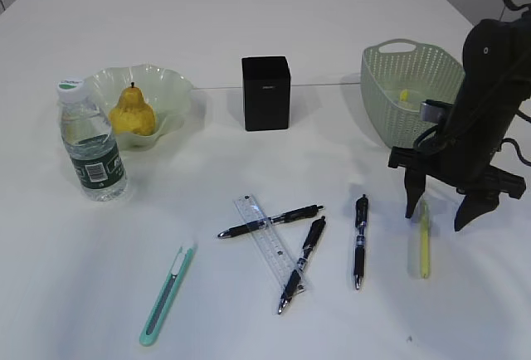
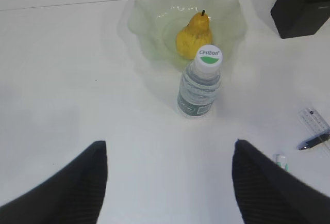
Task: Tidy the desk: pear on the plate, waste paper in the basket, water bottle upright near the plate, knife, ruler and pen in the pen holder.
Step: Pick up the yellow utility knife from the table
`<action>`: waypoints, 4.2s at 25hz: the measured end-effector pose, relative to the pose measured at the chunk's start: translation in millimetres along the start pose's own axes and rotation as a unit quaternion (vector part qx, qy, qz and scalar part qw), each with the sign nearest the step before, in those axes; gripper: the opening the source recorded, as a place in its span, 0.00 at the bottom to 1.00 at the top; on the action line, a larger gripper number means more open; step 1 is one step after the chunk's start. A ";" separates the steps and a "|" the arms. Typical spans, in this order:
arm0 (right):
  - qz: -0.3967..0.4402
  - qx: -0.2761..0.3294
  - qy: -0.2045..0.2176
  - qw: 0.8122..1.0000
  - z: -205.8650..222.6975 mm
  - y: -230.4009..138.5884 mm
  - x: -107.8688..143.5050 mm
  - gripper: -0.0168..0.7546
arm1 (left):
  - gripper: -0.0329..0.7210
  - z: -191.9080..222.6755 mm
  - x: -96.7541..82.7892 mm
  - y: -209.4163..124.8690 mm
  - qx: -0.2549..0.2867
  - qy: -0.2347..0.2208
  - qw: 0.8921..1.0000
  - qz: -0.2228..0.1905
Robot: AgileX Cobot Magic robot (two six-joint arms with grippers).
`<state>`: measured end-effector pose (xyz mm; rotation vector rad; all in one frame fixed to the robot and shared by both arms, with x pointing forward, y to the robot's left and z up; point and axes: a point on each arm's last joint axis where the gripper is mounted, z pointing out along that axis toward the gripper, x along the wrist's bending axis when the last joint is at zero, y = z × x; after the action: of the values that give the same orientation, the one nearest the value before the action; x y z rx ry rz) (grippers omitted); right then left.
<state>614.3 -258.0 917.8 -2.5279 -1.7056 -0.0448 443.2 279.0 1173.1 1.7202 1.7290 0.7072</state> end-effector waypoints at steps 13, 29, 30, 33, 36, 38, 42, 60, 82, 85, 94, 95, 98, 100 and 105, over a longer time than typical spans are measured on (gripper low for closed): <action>-0.018 0.018 -0.010 1.000 17.9 -5.3 12.2 0.71 | 0.75 0.0 0.0 0.0 0.000 0.000 1.000 0.000; -0.022 0.003 -0.008 1.000 18.0 -3.1 13.2 0.71 | 0.75 0.0 0.0 0.0 0.000 0.000 1.000 0.000; -0.022 0.003 -0.008 1.000 18.0 -3.1 13.2 0.71 | 0.75 0.0 0.0 0.0 0.000 0.000 1.000 0.000; -0.022 0.002 -0.008 1.000 18.0 -2.9 13.2 0.71 | 0.75 0.0 0.0 0.0 0.000 0.000 1.000 0.000; -0.024 0.000 -0.011 1.000 18.0 -2.5 12.8 0.71 | 0.75 0.0 0.0 0.0 0.000 0.000 1.000 0.000; -0.028 -0.002 -0.015 0.999 18.0 -2.1 11.9 0.71 | 0.74 0.0 0.1 -0.4 0.002 0.000 1.000 0.000; -0.035 -0.006 -0.024 0.999 17.9 -1.3 10.3 0.71 | 0.74 0.0 0.3 -1.9 0.010 0.002 1.000 0.000; -0.047 -0.020 -0.036 0.998 17.8 1.3 8.4 0.71 | 0.74 -0.1 0.7 -4.1 0.023 0.004 1.000 0.000; -0.047 -0.019 -0.036 0.998 17.8 1.1 8.3 0.44 | 0.74 -0.1 0.7 -4.5 0.025 0.004 1.000 0.000; -0.047 -0.019 -0.036 0.998 17.8 1.1 8.3 0.39 | 0.74 -0.1 0.7 -4.5 0.025 0.004 1.000 0.000; -0.046 -0.016 -0.036 0.998 17.8 0.6 8.4 0.22 | 0.74 -0.1 0.7 -4.5 0.025 0.004 1.000 0.000; -0.046 -0.016 -0.036 0.998 17.8 0.6 8.4 0.20 | 0.74 -0.1 0.7 -4.5 0.025 0.004 1.000 0.000; -0.046 -0.015 -0.036 0.998 17.8 0.5 8.3 0.19 | 0.74 -0.1 0.7 -4.5 0.025 0.004 1.000 0.000; -0.046 -0.015 -0.036 0.998 17.8 0.5 8.3 0.19 | 0.74 -0.1 0.7 -4.5 0.025 0.004 1.000 0.000; -0.045 -0.007 -0.040 0.998 17.5 -0.9 7.6 0.19 | 0.74 -0.1 0.7 -4.5 0.025 0.004 1.000 0.000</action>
<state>615.9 -249.1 901.0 -2.4926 -1.8555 0.0387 440.0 279.6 1169.8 1.7526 1.7654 0.6775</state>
